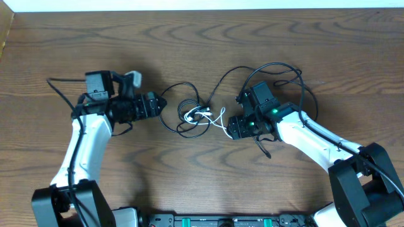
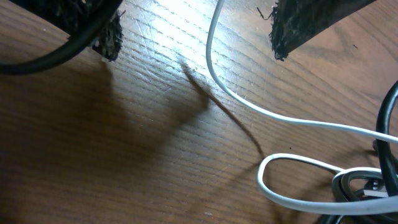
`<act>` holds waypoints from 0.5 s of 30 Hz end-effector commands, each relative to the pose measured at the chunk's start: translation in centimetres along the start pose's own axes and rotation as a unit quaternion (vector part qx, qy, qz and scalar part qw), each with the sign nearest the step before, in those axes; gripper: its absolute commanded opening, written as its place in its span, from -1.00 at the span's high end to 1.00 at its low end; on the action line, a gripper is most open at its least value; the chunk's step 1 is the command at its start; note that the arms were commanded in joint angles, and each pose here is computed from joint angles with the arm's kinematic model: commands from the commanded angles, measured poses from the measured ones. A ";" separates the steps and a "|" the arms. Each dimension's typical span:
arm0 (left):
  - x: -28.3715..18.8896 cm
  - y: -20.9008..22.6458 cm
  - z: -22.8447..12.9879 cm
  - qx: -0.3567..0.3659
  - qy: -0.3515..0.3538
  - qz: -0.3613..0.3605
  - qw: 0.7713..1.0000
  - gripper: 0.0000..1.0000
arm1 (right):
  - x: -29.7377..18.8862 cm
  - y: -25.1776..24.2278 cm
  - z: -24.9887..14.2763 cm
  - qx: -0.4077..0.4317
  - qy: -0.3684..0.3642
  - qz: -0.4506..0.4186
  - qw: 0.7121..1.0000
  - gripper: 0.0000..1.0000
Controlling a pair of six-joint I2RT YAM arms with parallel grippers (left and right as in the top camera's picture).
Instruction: Untangle cables
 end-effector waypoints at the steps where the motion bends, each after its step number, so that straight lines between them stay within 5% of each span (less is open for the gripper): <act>1: 1.2 -1.2 -0.3 0.089 0.016 -0.002 0.996 -0.45 | 0.0 0.2 0.3 -0.013 -0.004 -0.002 1.000 -0.50; 15: 5.1 -1.4 -1.2 0.130 0.046 0.029 0.990 -0.40 | 0.0 0.2 0.3 -0.013 -0.004 -0.002 1.000 -0.51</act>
Point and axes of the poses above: each gripper's point midway between its finger pads, its own x axis out along the fingers, its own y axis along the line the jaws close on, z = x × y, the point moved 3 cm from there along -x, back along the fingers, and after that the axes turned 7 degrees about -x, right-handed, at the moved point
